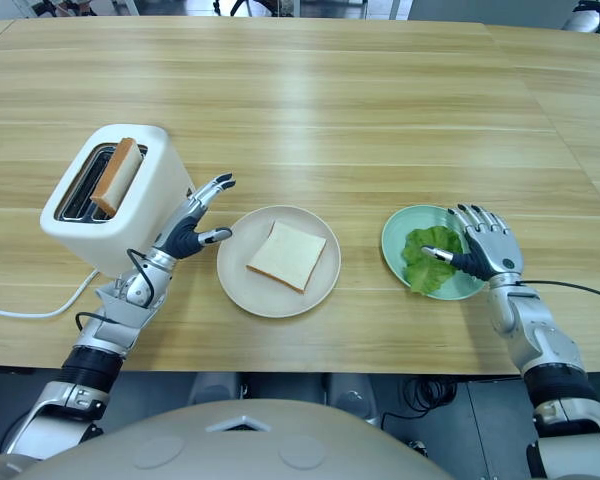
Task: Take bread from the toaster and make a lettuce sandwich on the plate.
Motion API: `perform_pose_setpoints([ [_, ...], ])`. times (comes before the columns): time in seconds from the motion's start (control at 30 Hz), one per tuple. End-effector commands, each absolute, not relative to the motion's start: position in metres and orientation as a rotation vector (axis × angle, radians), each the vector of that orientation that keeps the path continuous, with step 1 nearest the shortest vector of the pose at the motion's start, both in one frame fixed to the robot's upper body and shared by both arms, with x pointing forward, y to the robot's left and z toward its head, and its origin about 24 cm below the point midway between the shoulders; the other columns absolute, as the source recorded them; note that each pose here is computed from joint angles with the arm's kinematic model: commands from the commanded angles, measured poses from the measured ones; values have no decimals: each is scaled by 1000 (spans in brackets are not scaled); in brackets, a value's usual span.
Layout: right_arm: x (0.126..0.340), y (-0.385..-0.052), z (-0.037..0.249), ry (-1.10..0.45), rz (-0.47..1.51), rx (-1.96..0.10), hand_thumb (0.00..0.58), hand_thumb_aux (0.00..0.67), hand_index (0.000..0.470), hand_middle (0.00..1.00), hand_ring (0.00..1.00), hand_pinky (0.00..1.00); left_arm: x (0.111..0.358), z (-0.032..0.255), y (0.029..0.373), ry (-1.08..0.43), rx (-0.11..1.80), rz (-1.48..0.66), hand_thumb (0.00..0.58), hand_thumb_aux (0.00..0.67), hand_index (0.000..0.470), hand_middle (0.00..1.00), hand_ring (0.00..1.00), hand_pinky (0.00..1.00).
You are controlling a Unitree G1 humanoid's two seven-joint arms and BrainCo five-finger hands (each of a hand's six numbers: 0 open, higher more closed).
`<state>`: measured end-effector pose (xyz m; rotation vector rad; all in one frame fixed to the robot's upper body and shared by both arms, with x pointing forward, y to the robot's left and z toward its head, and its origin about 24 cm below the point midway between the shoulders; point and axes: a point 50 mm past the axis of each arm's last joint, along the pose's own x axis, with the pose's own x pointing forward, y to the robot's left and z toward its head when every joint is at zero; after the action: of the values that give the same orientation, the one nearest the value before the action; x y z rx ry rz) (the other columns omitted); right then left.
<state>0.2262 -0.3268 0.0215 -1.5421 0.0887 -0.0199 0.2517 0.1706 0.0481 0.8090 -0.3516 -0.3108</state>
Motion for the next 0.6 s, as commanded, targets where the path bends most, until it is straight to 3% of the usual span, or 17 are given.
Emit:
perform_pose_setpoints([
  [0.03,227,-336,19,131,-23,-1573,87,53,36,0,0,0,249,49,169,-351,808,-317,0,0,0,0,0,0],
  [0.2,227,-339,11,160,-20,-1571,132,81,56,0,0,0,249,49,168,-355,805,-324,0,0,0,0,0,0],
  [0.23,228,-339,10,159,-20,-1569,227,147,101,0,0,0,249,49,168,-355,806,-324,0,0,0,0,0,0],
  [0.3,229,-339,9,159,-20,-1569,234,152,105,0,0,0,249,49,169,-355,808,-323,0,0,0,0,0,0],
  [0.33,229,-339,9,158,-20,-1570,349,247,170,0,0,0,248,49,169,-355,810,-323,0,0,0,0,0,0],
  [0.4,229,-340,9,156,-20,-1570,447,349,240,0,0,0,248,49,169,-355,811,-324,0,0,0,0,0,0],
  [0.53,229,-339,8,152,-17,-1570,456,360,247,0,0,0,248,49,170,-354,810,-324,0,0,0,0,0,0],
  [0.6,229,-339,9,145,-15,-1573,484,397,272,0,0,0,248,49,169,-353,810,-324,0,0,0,0,0,0],
])
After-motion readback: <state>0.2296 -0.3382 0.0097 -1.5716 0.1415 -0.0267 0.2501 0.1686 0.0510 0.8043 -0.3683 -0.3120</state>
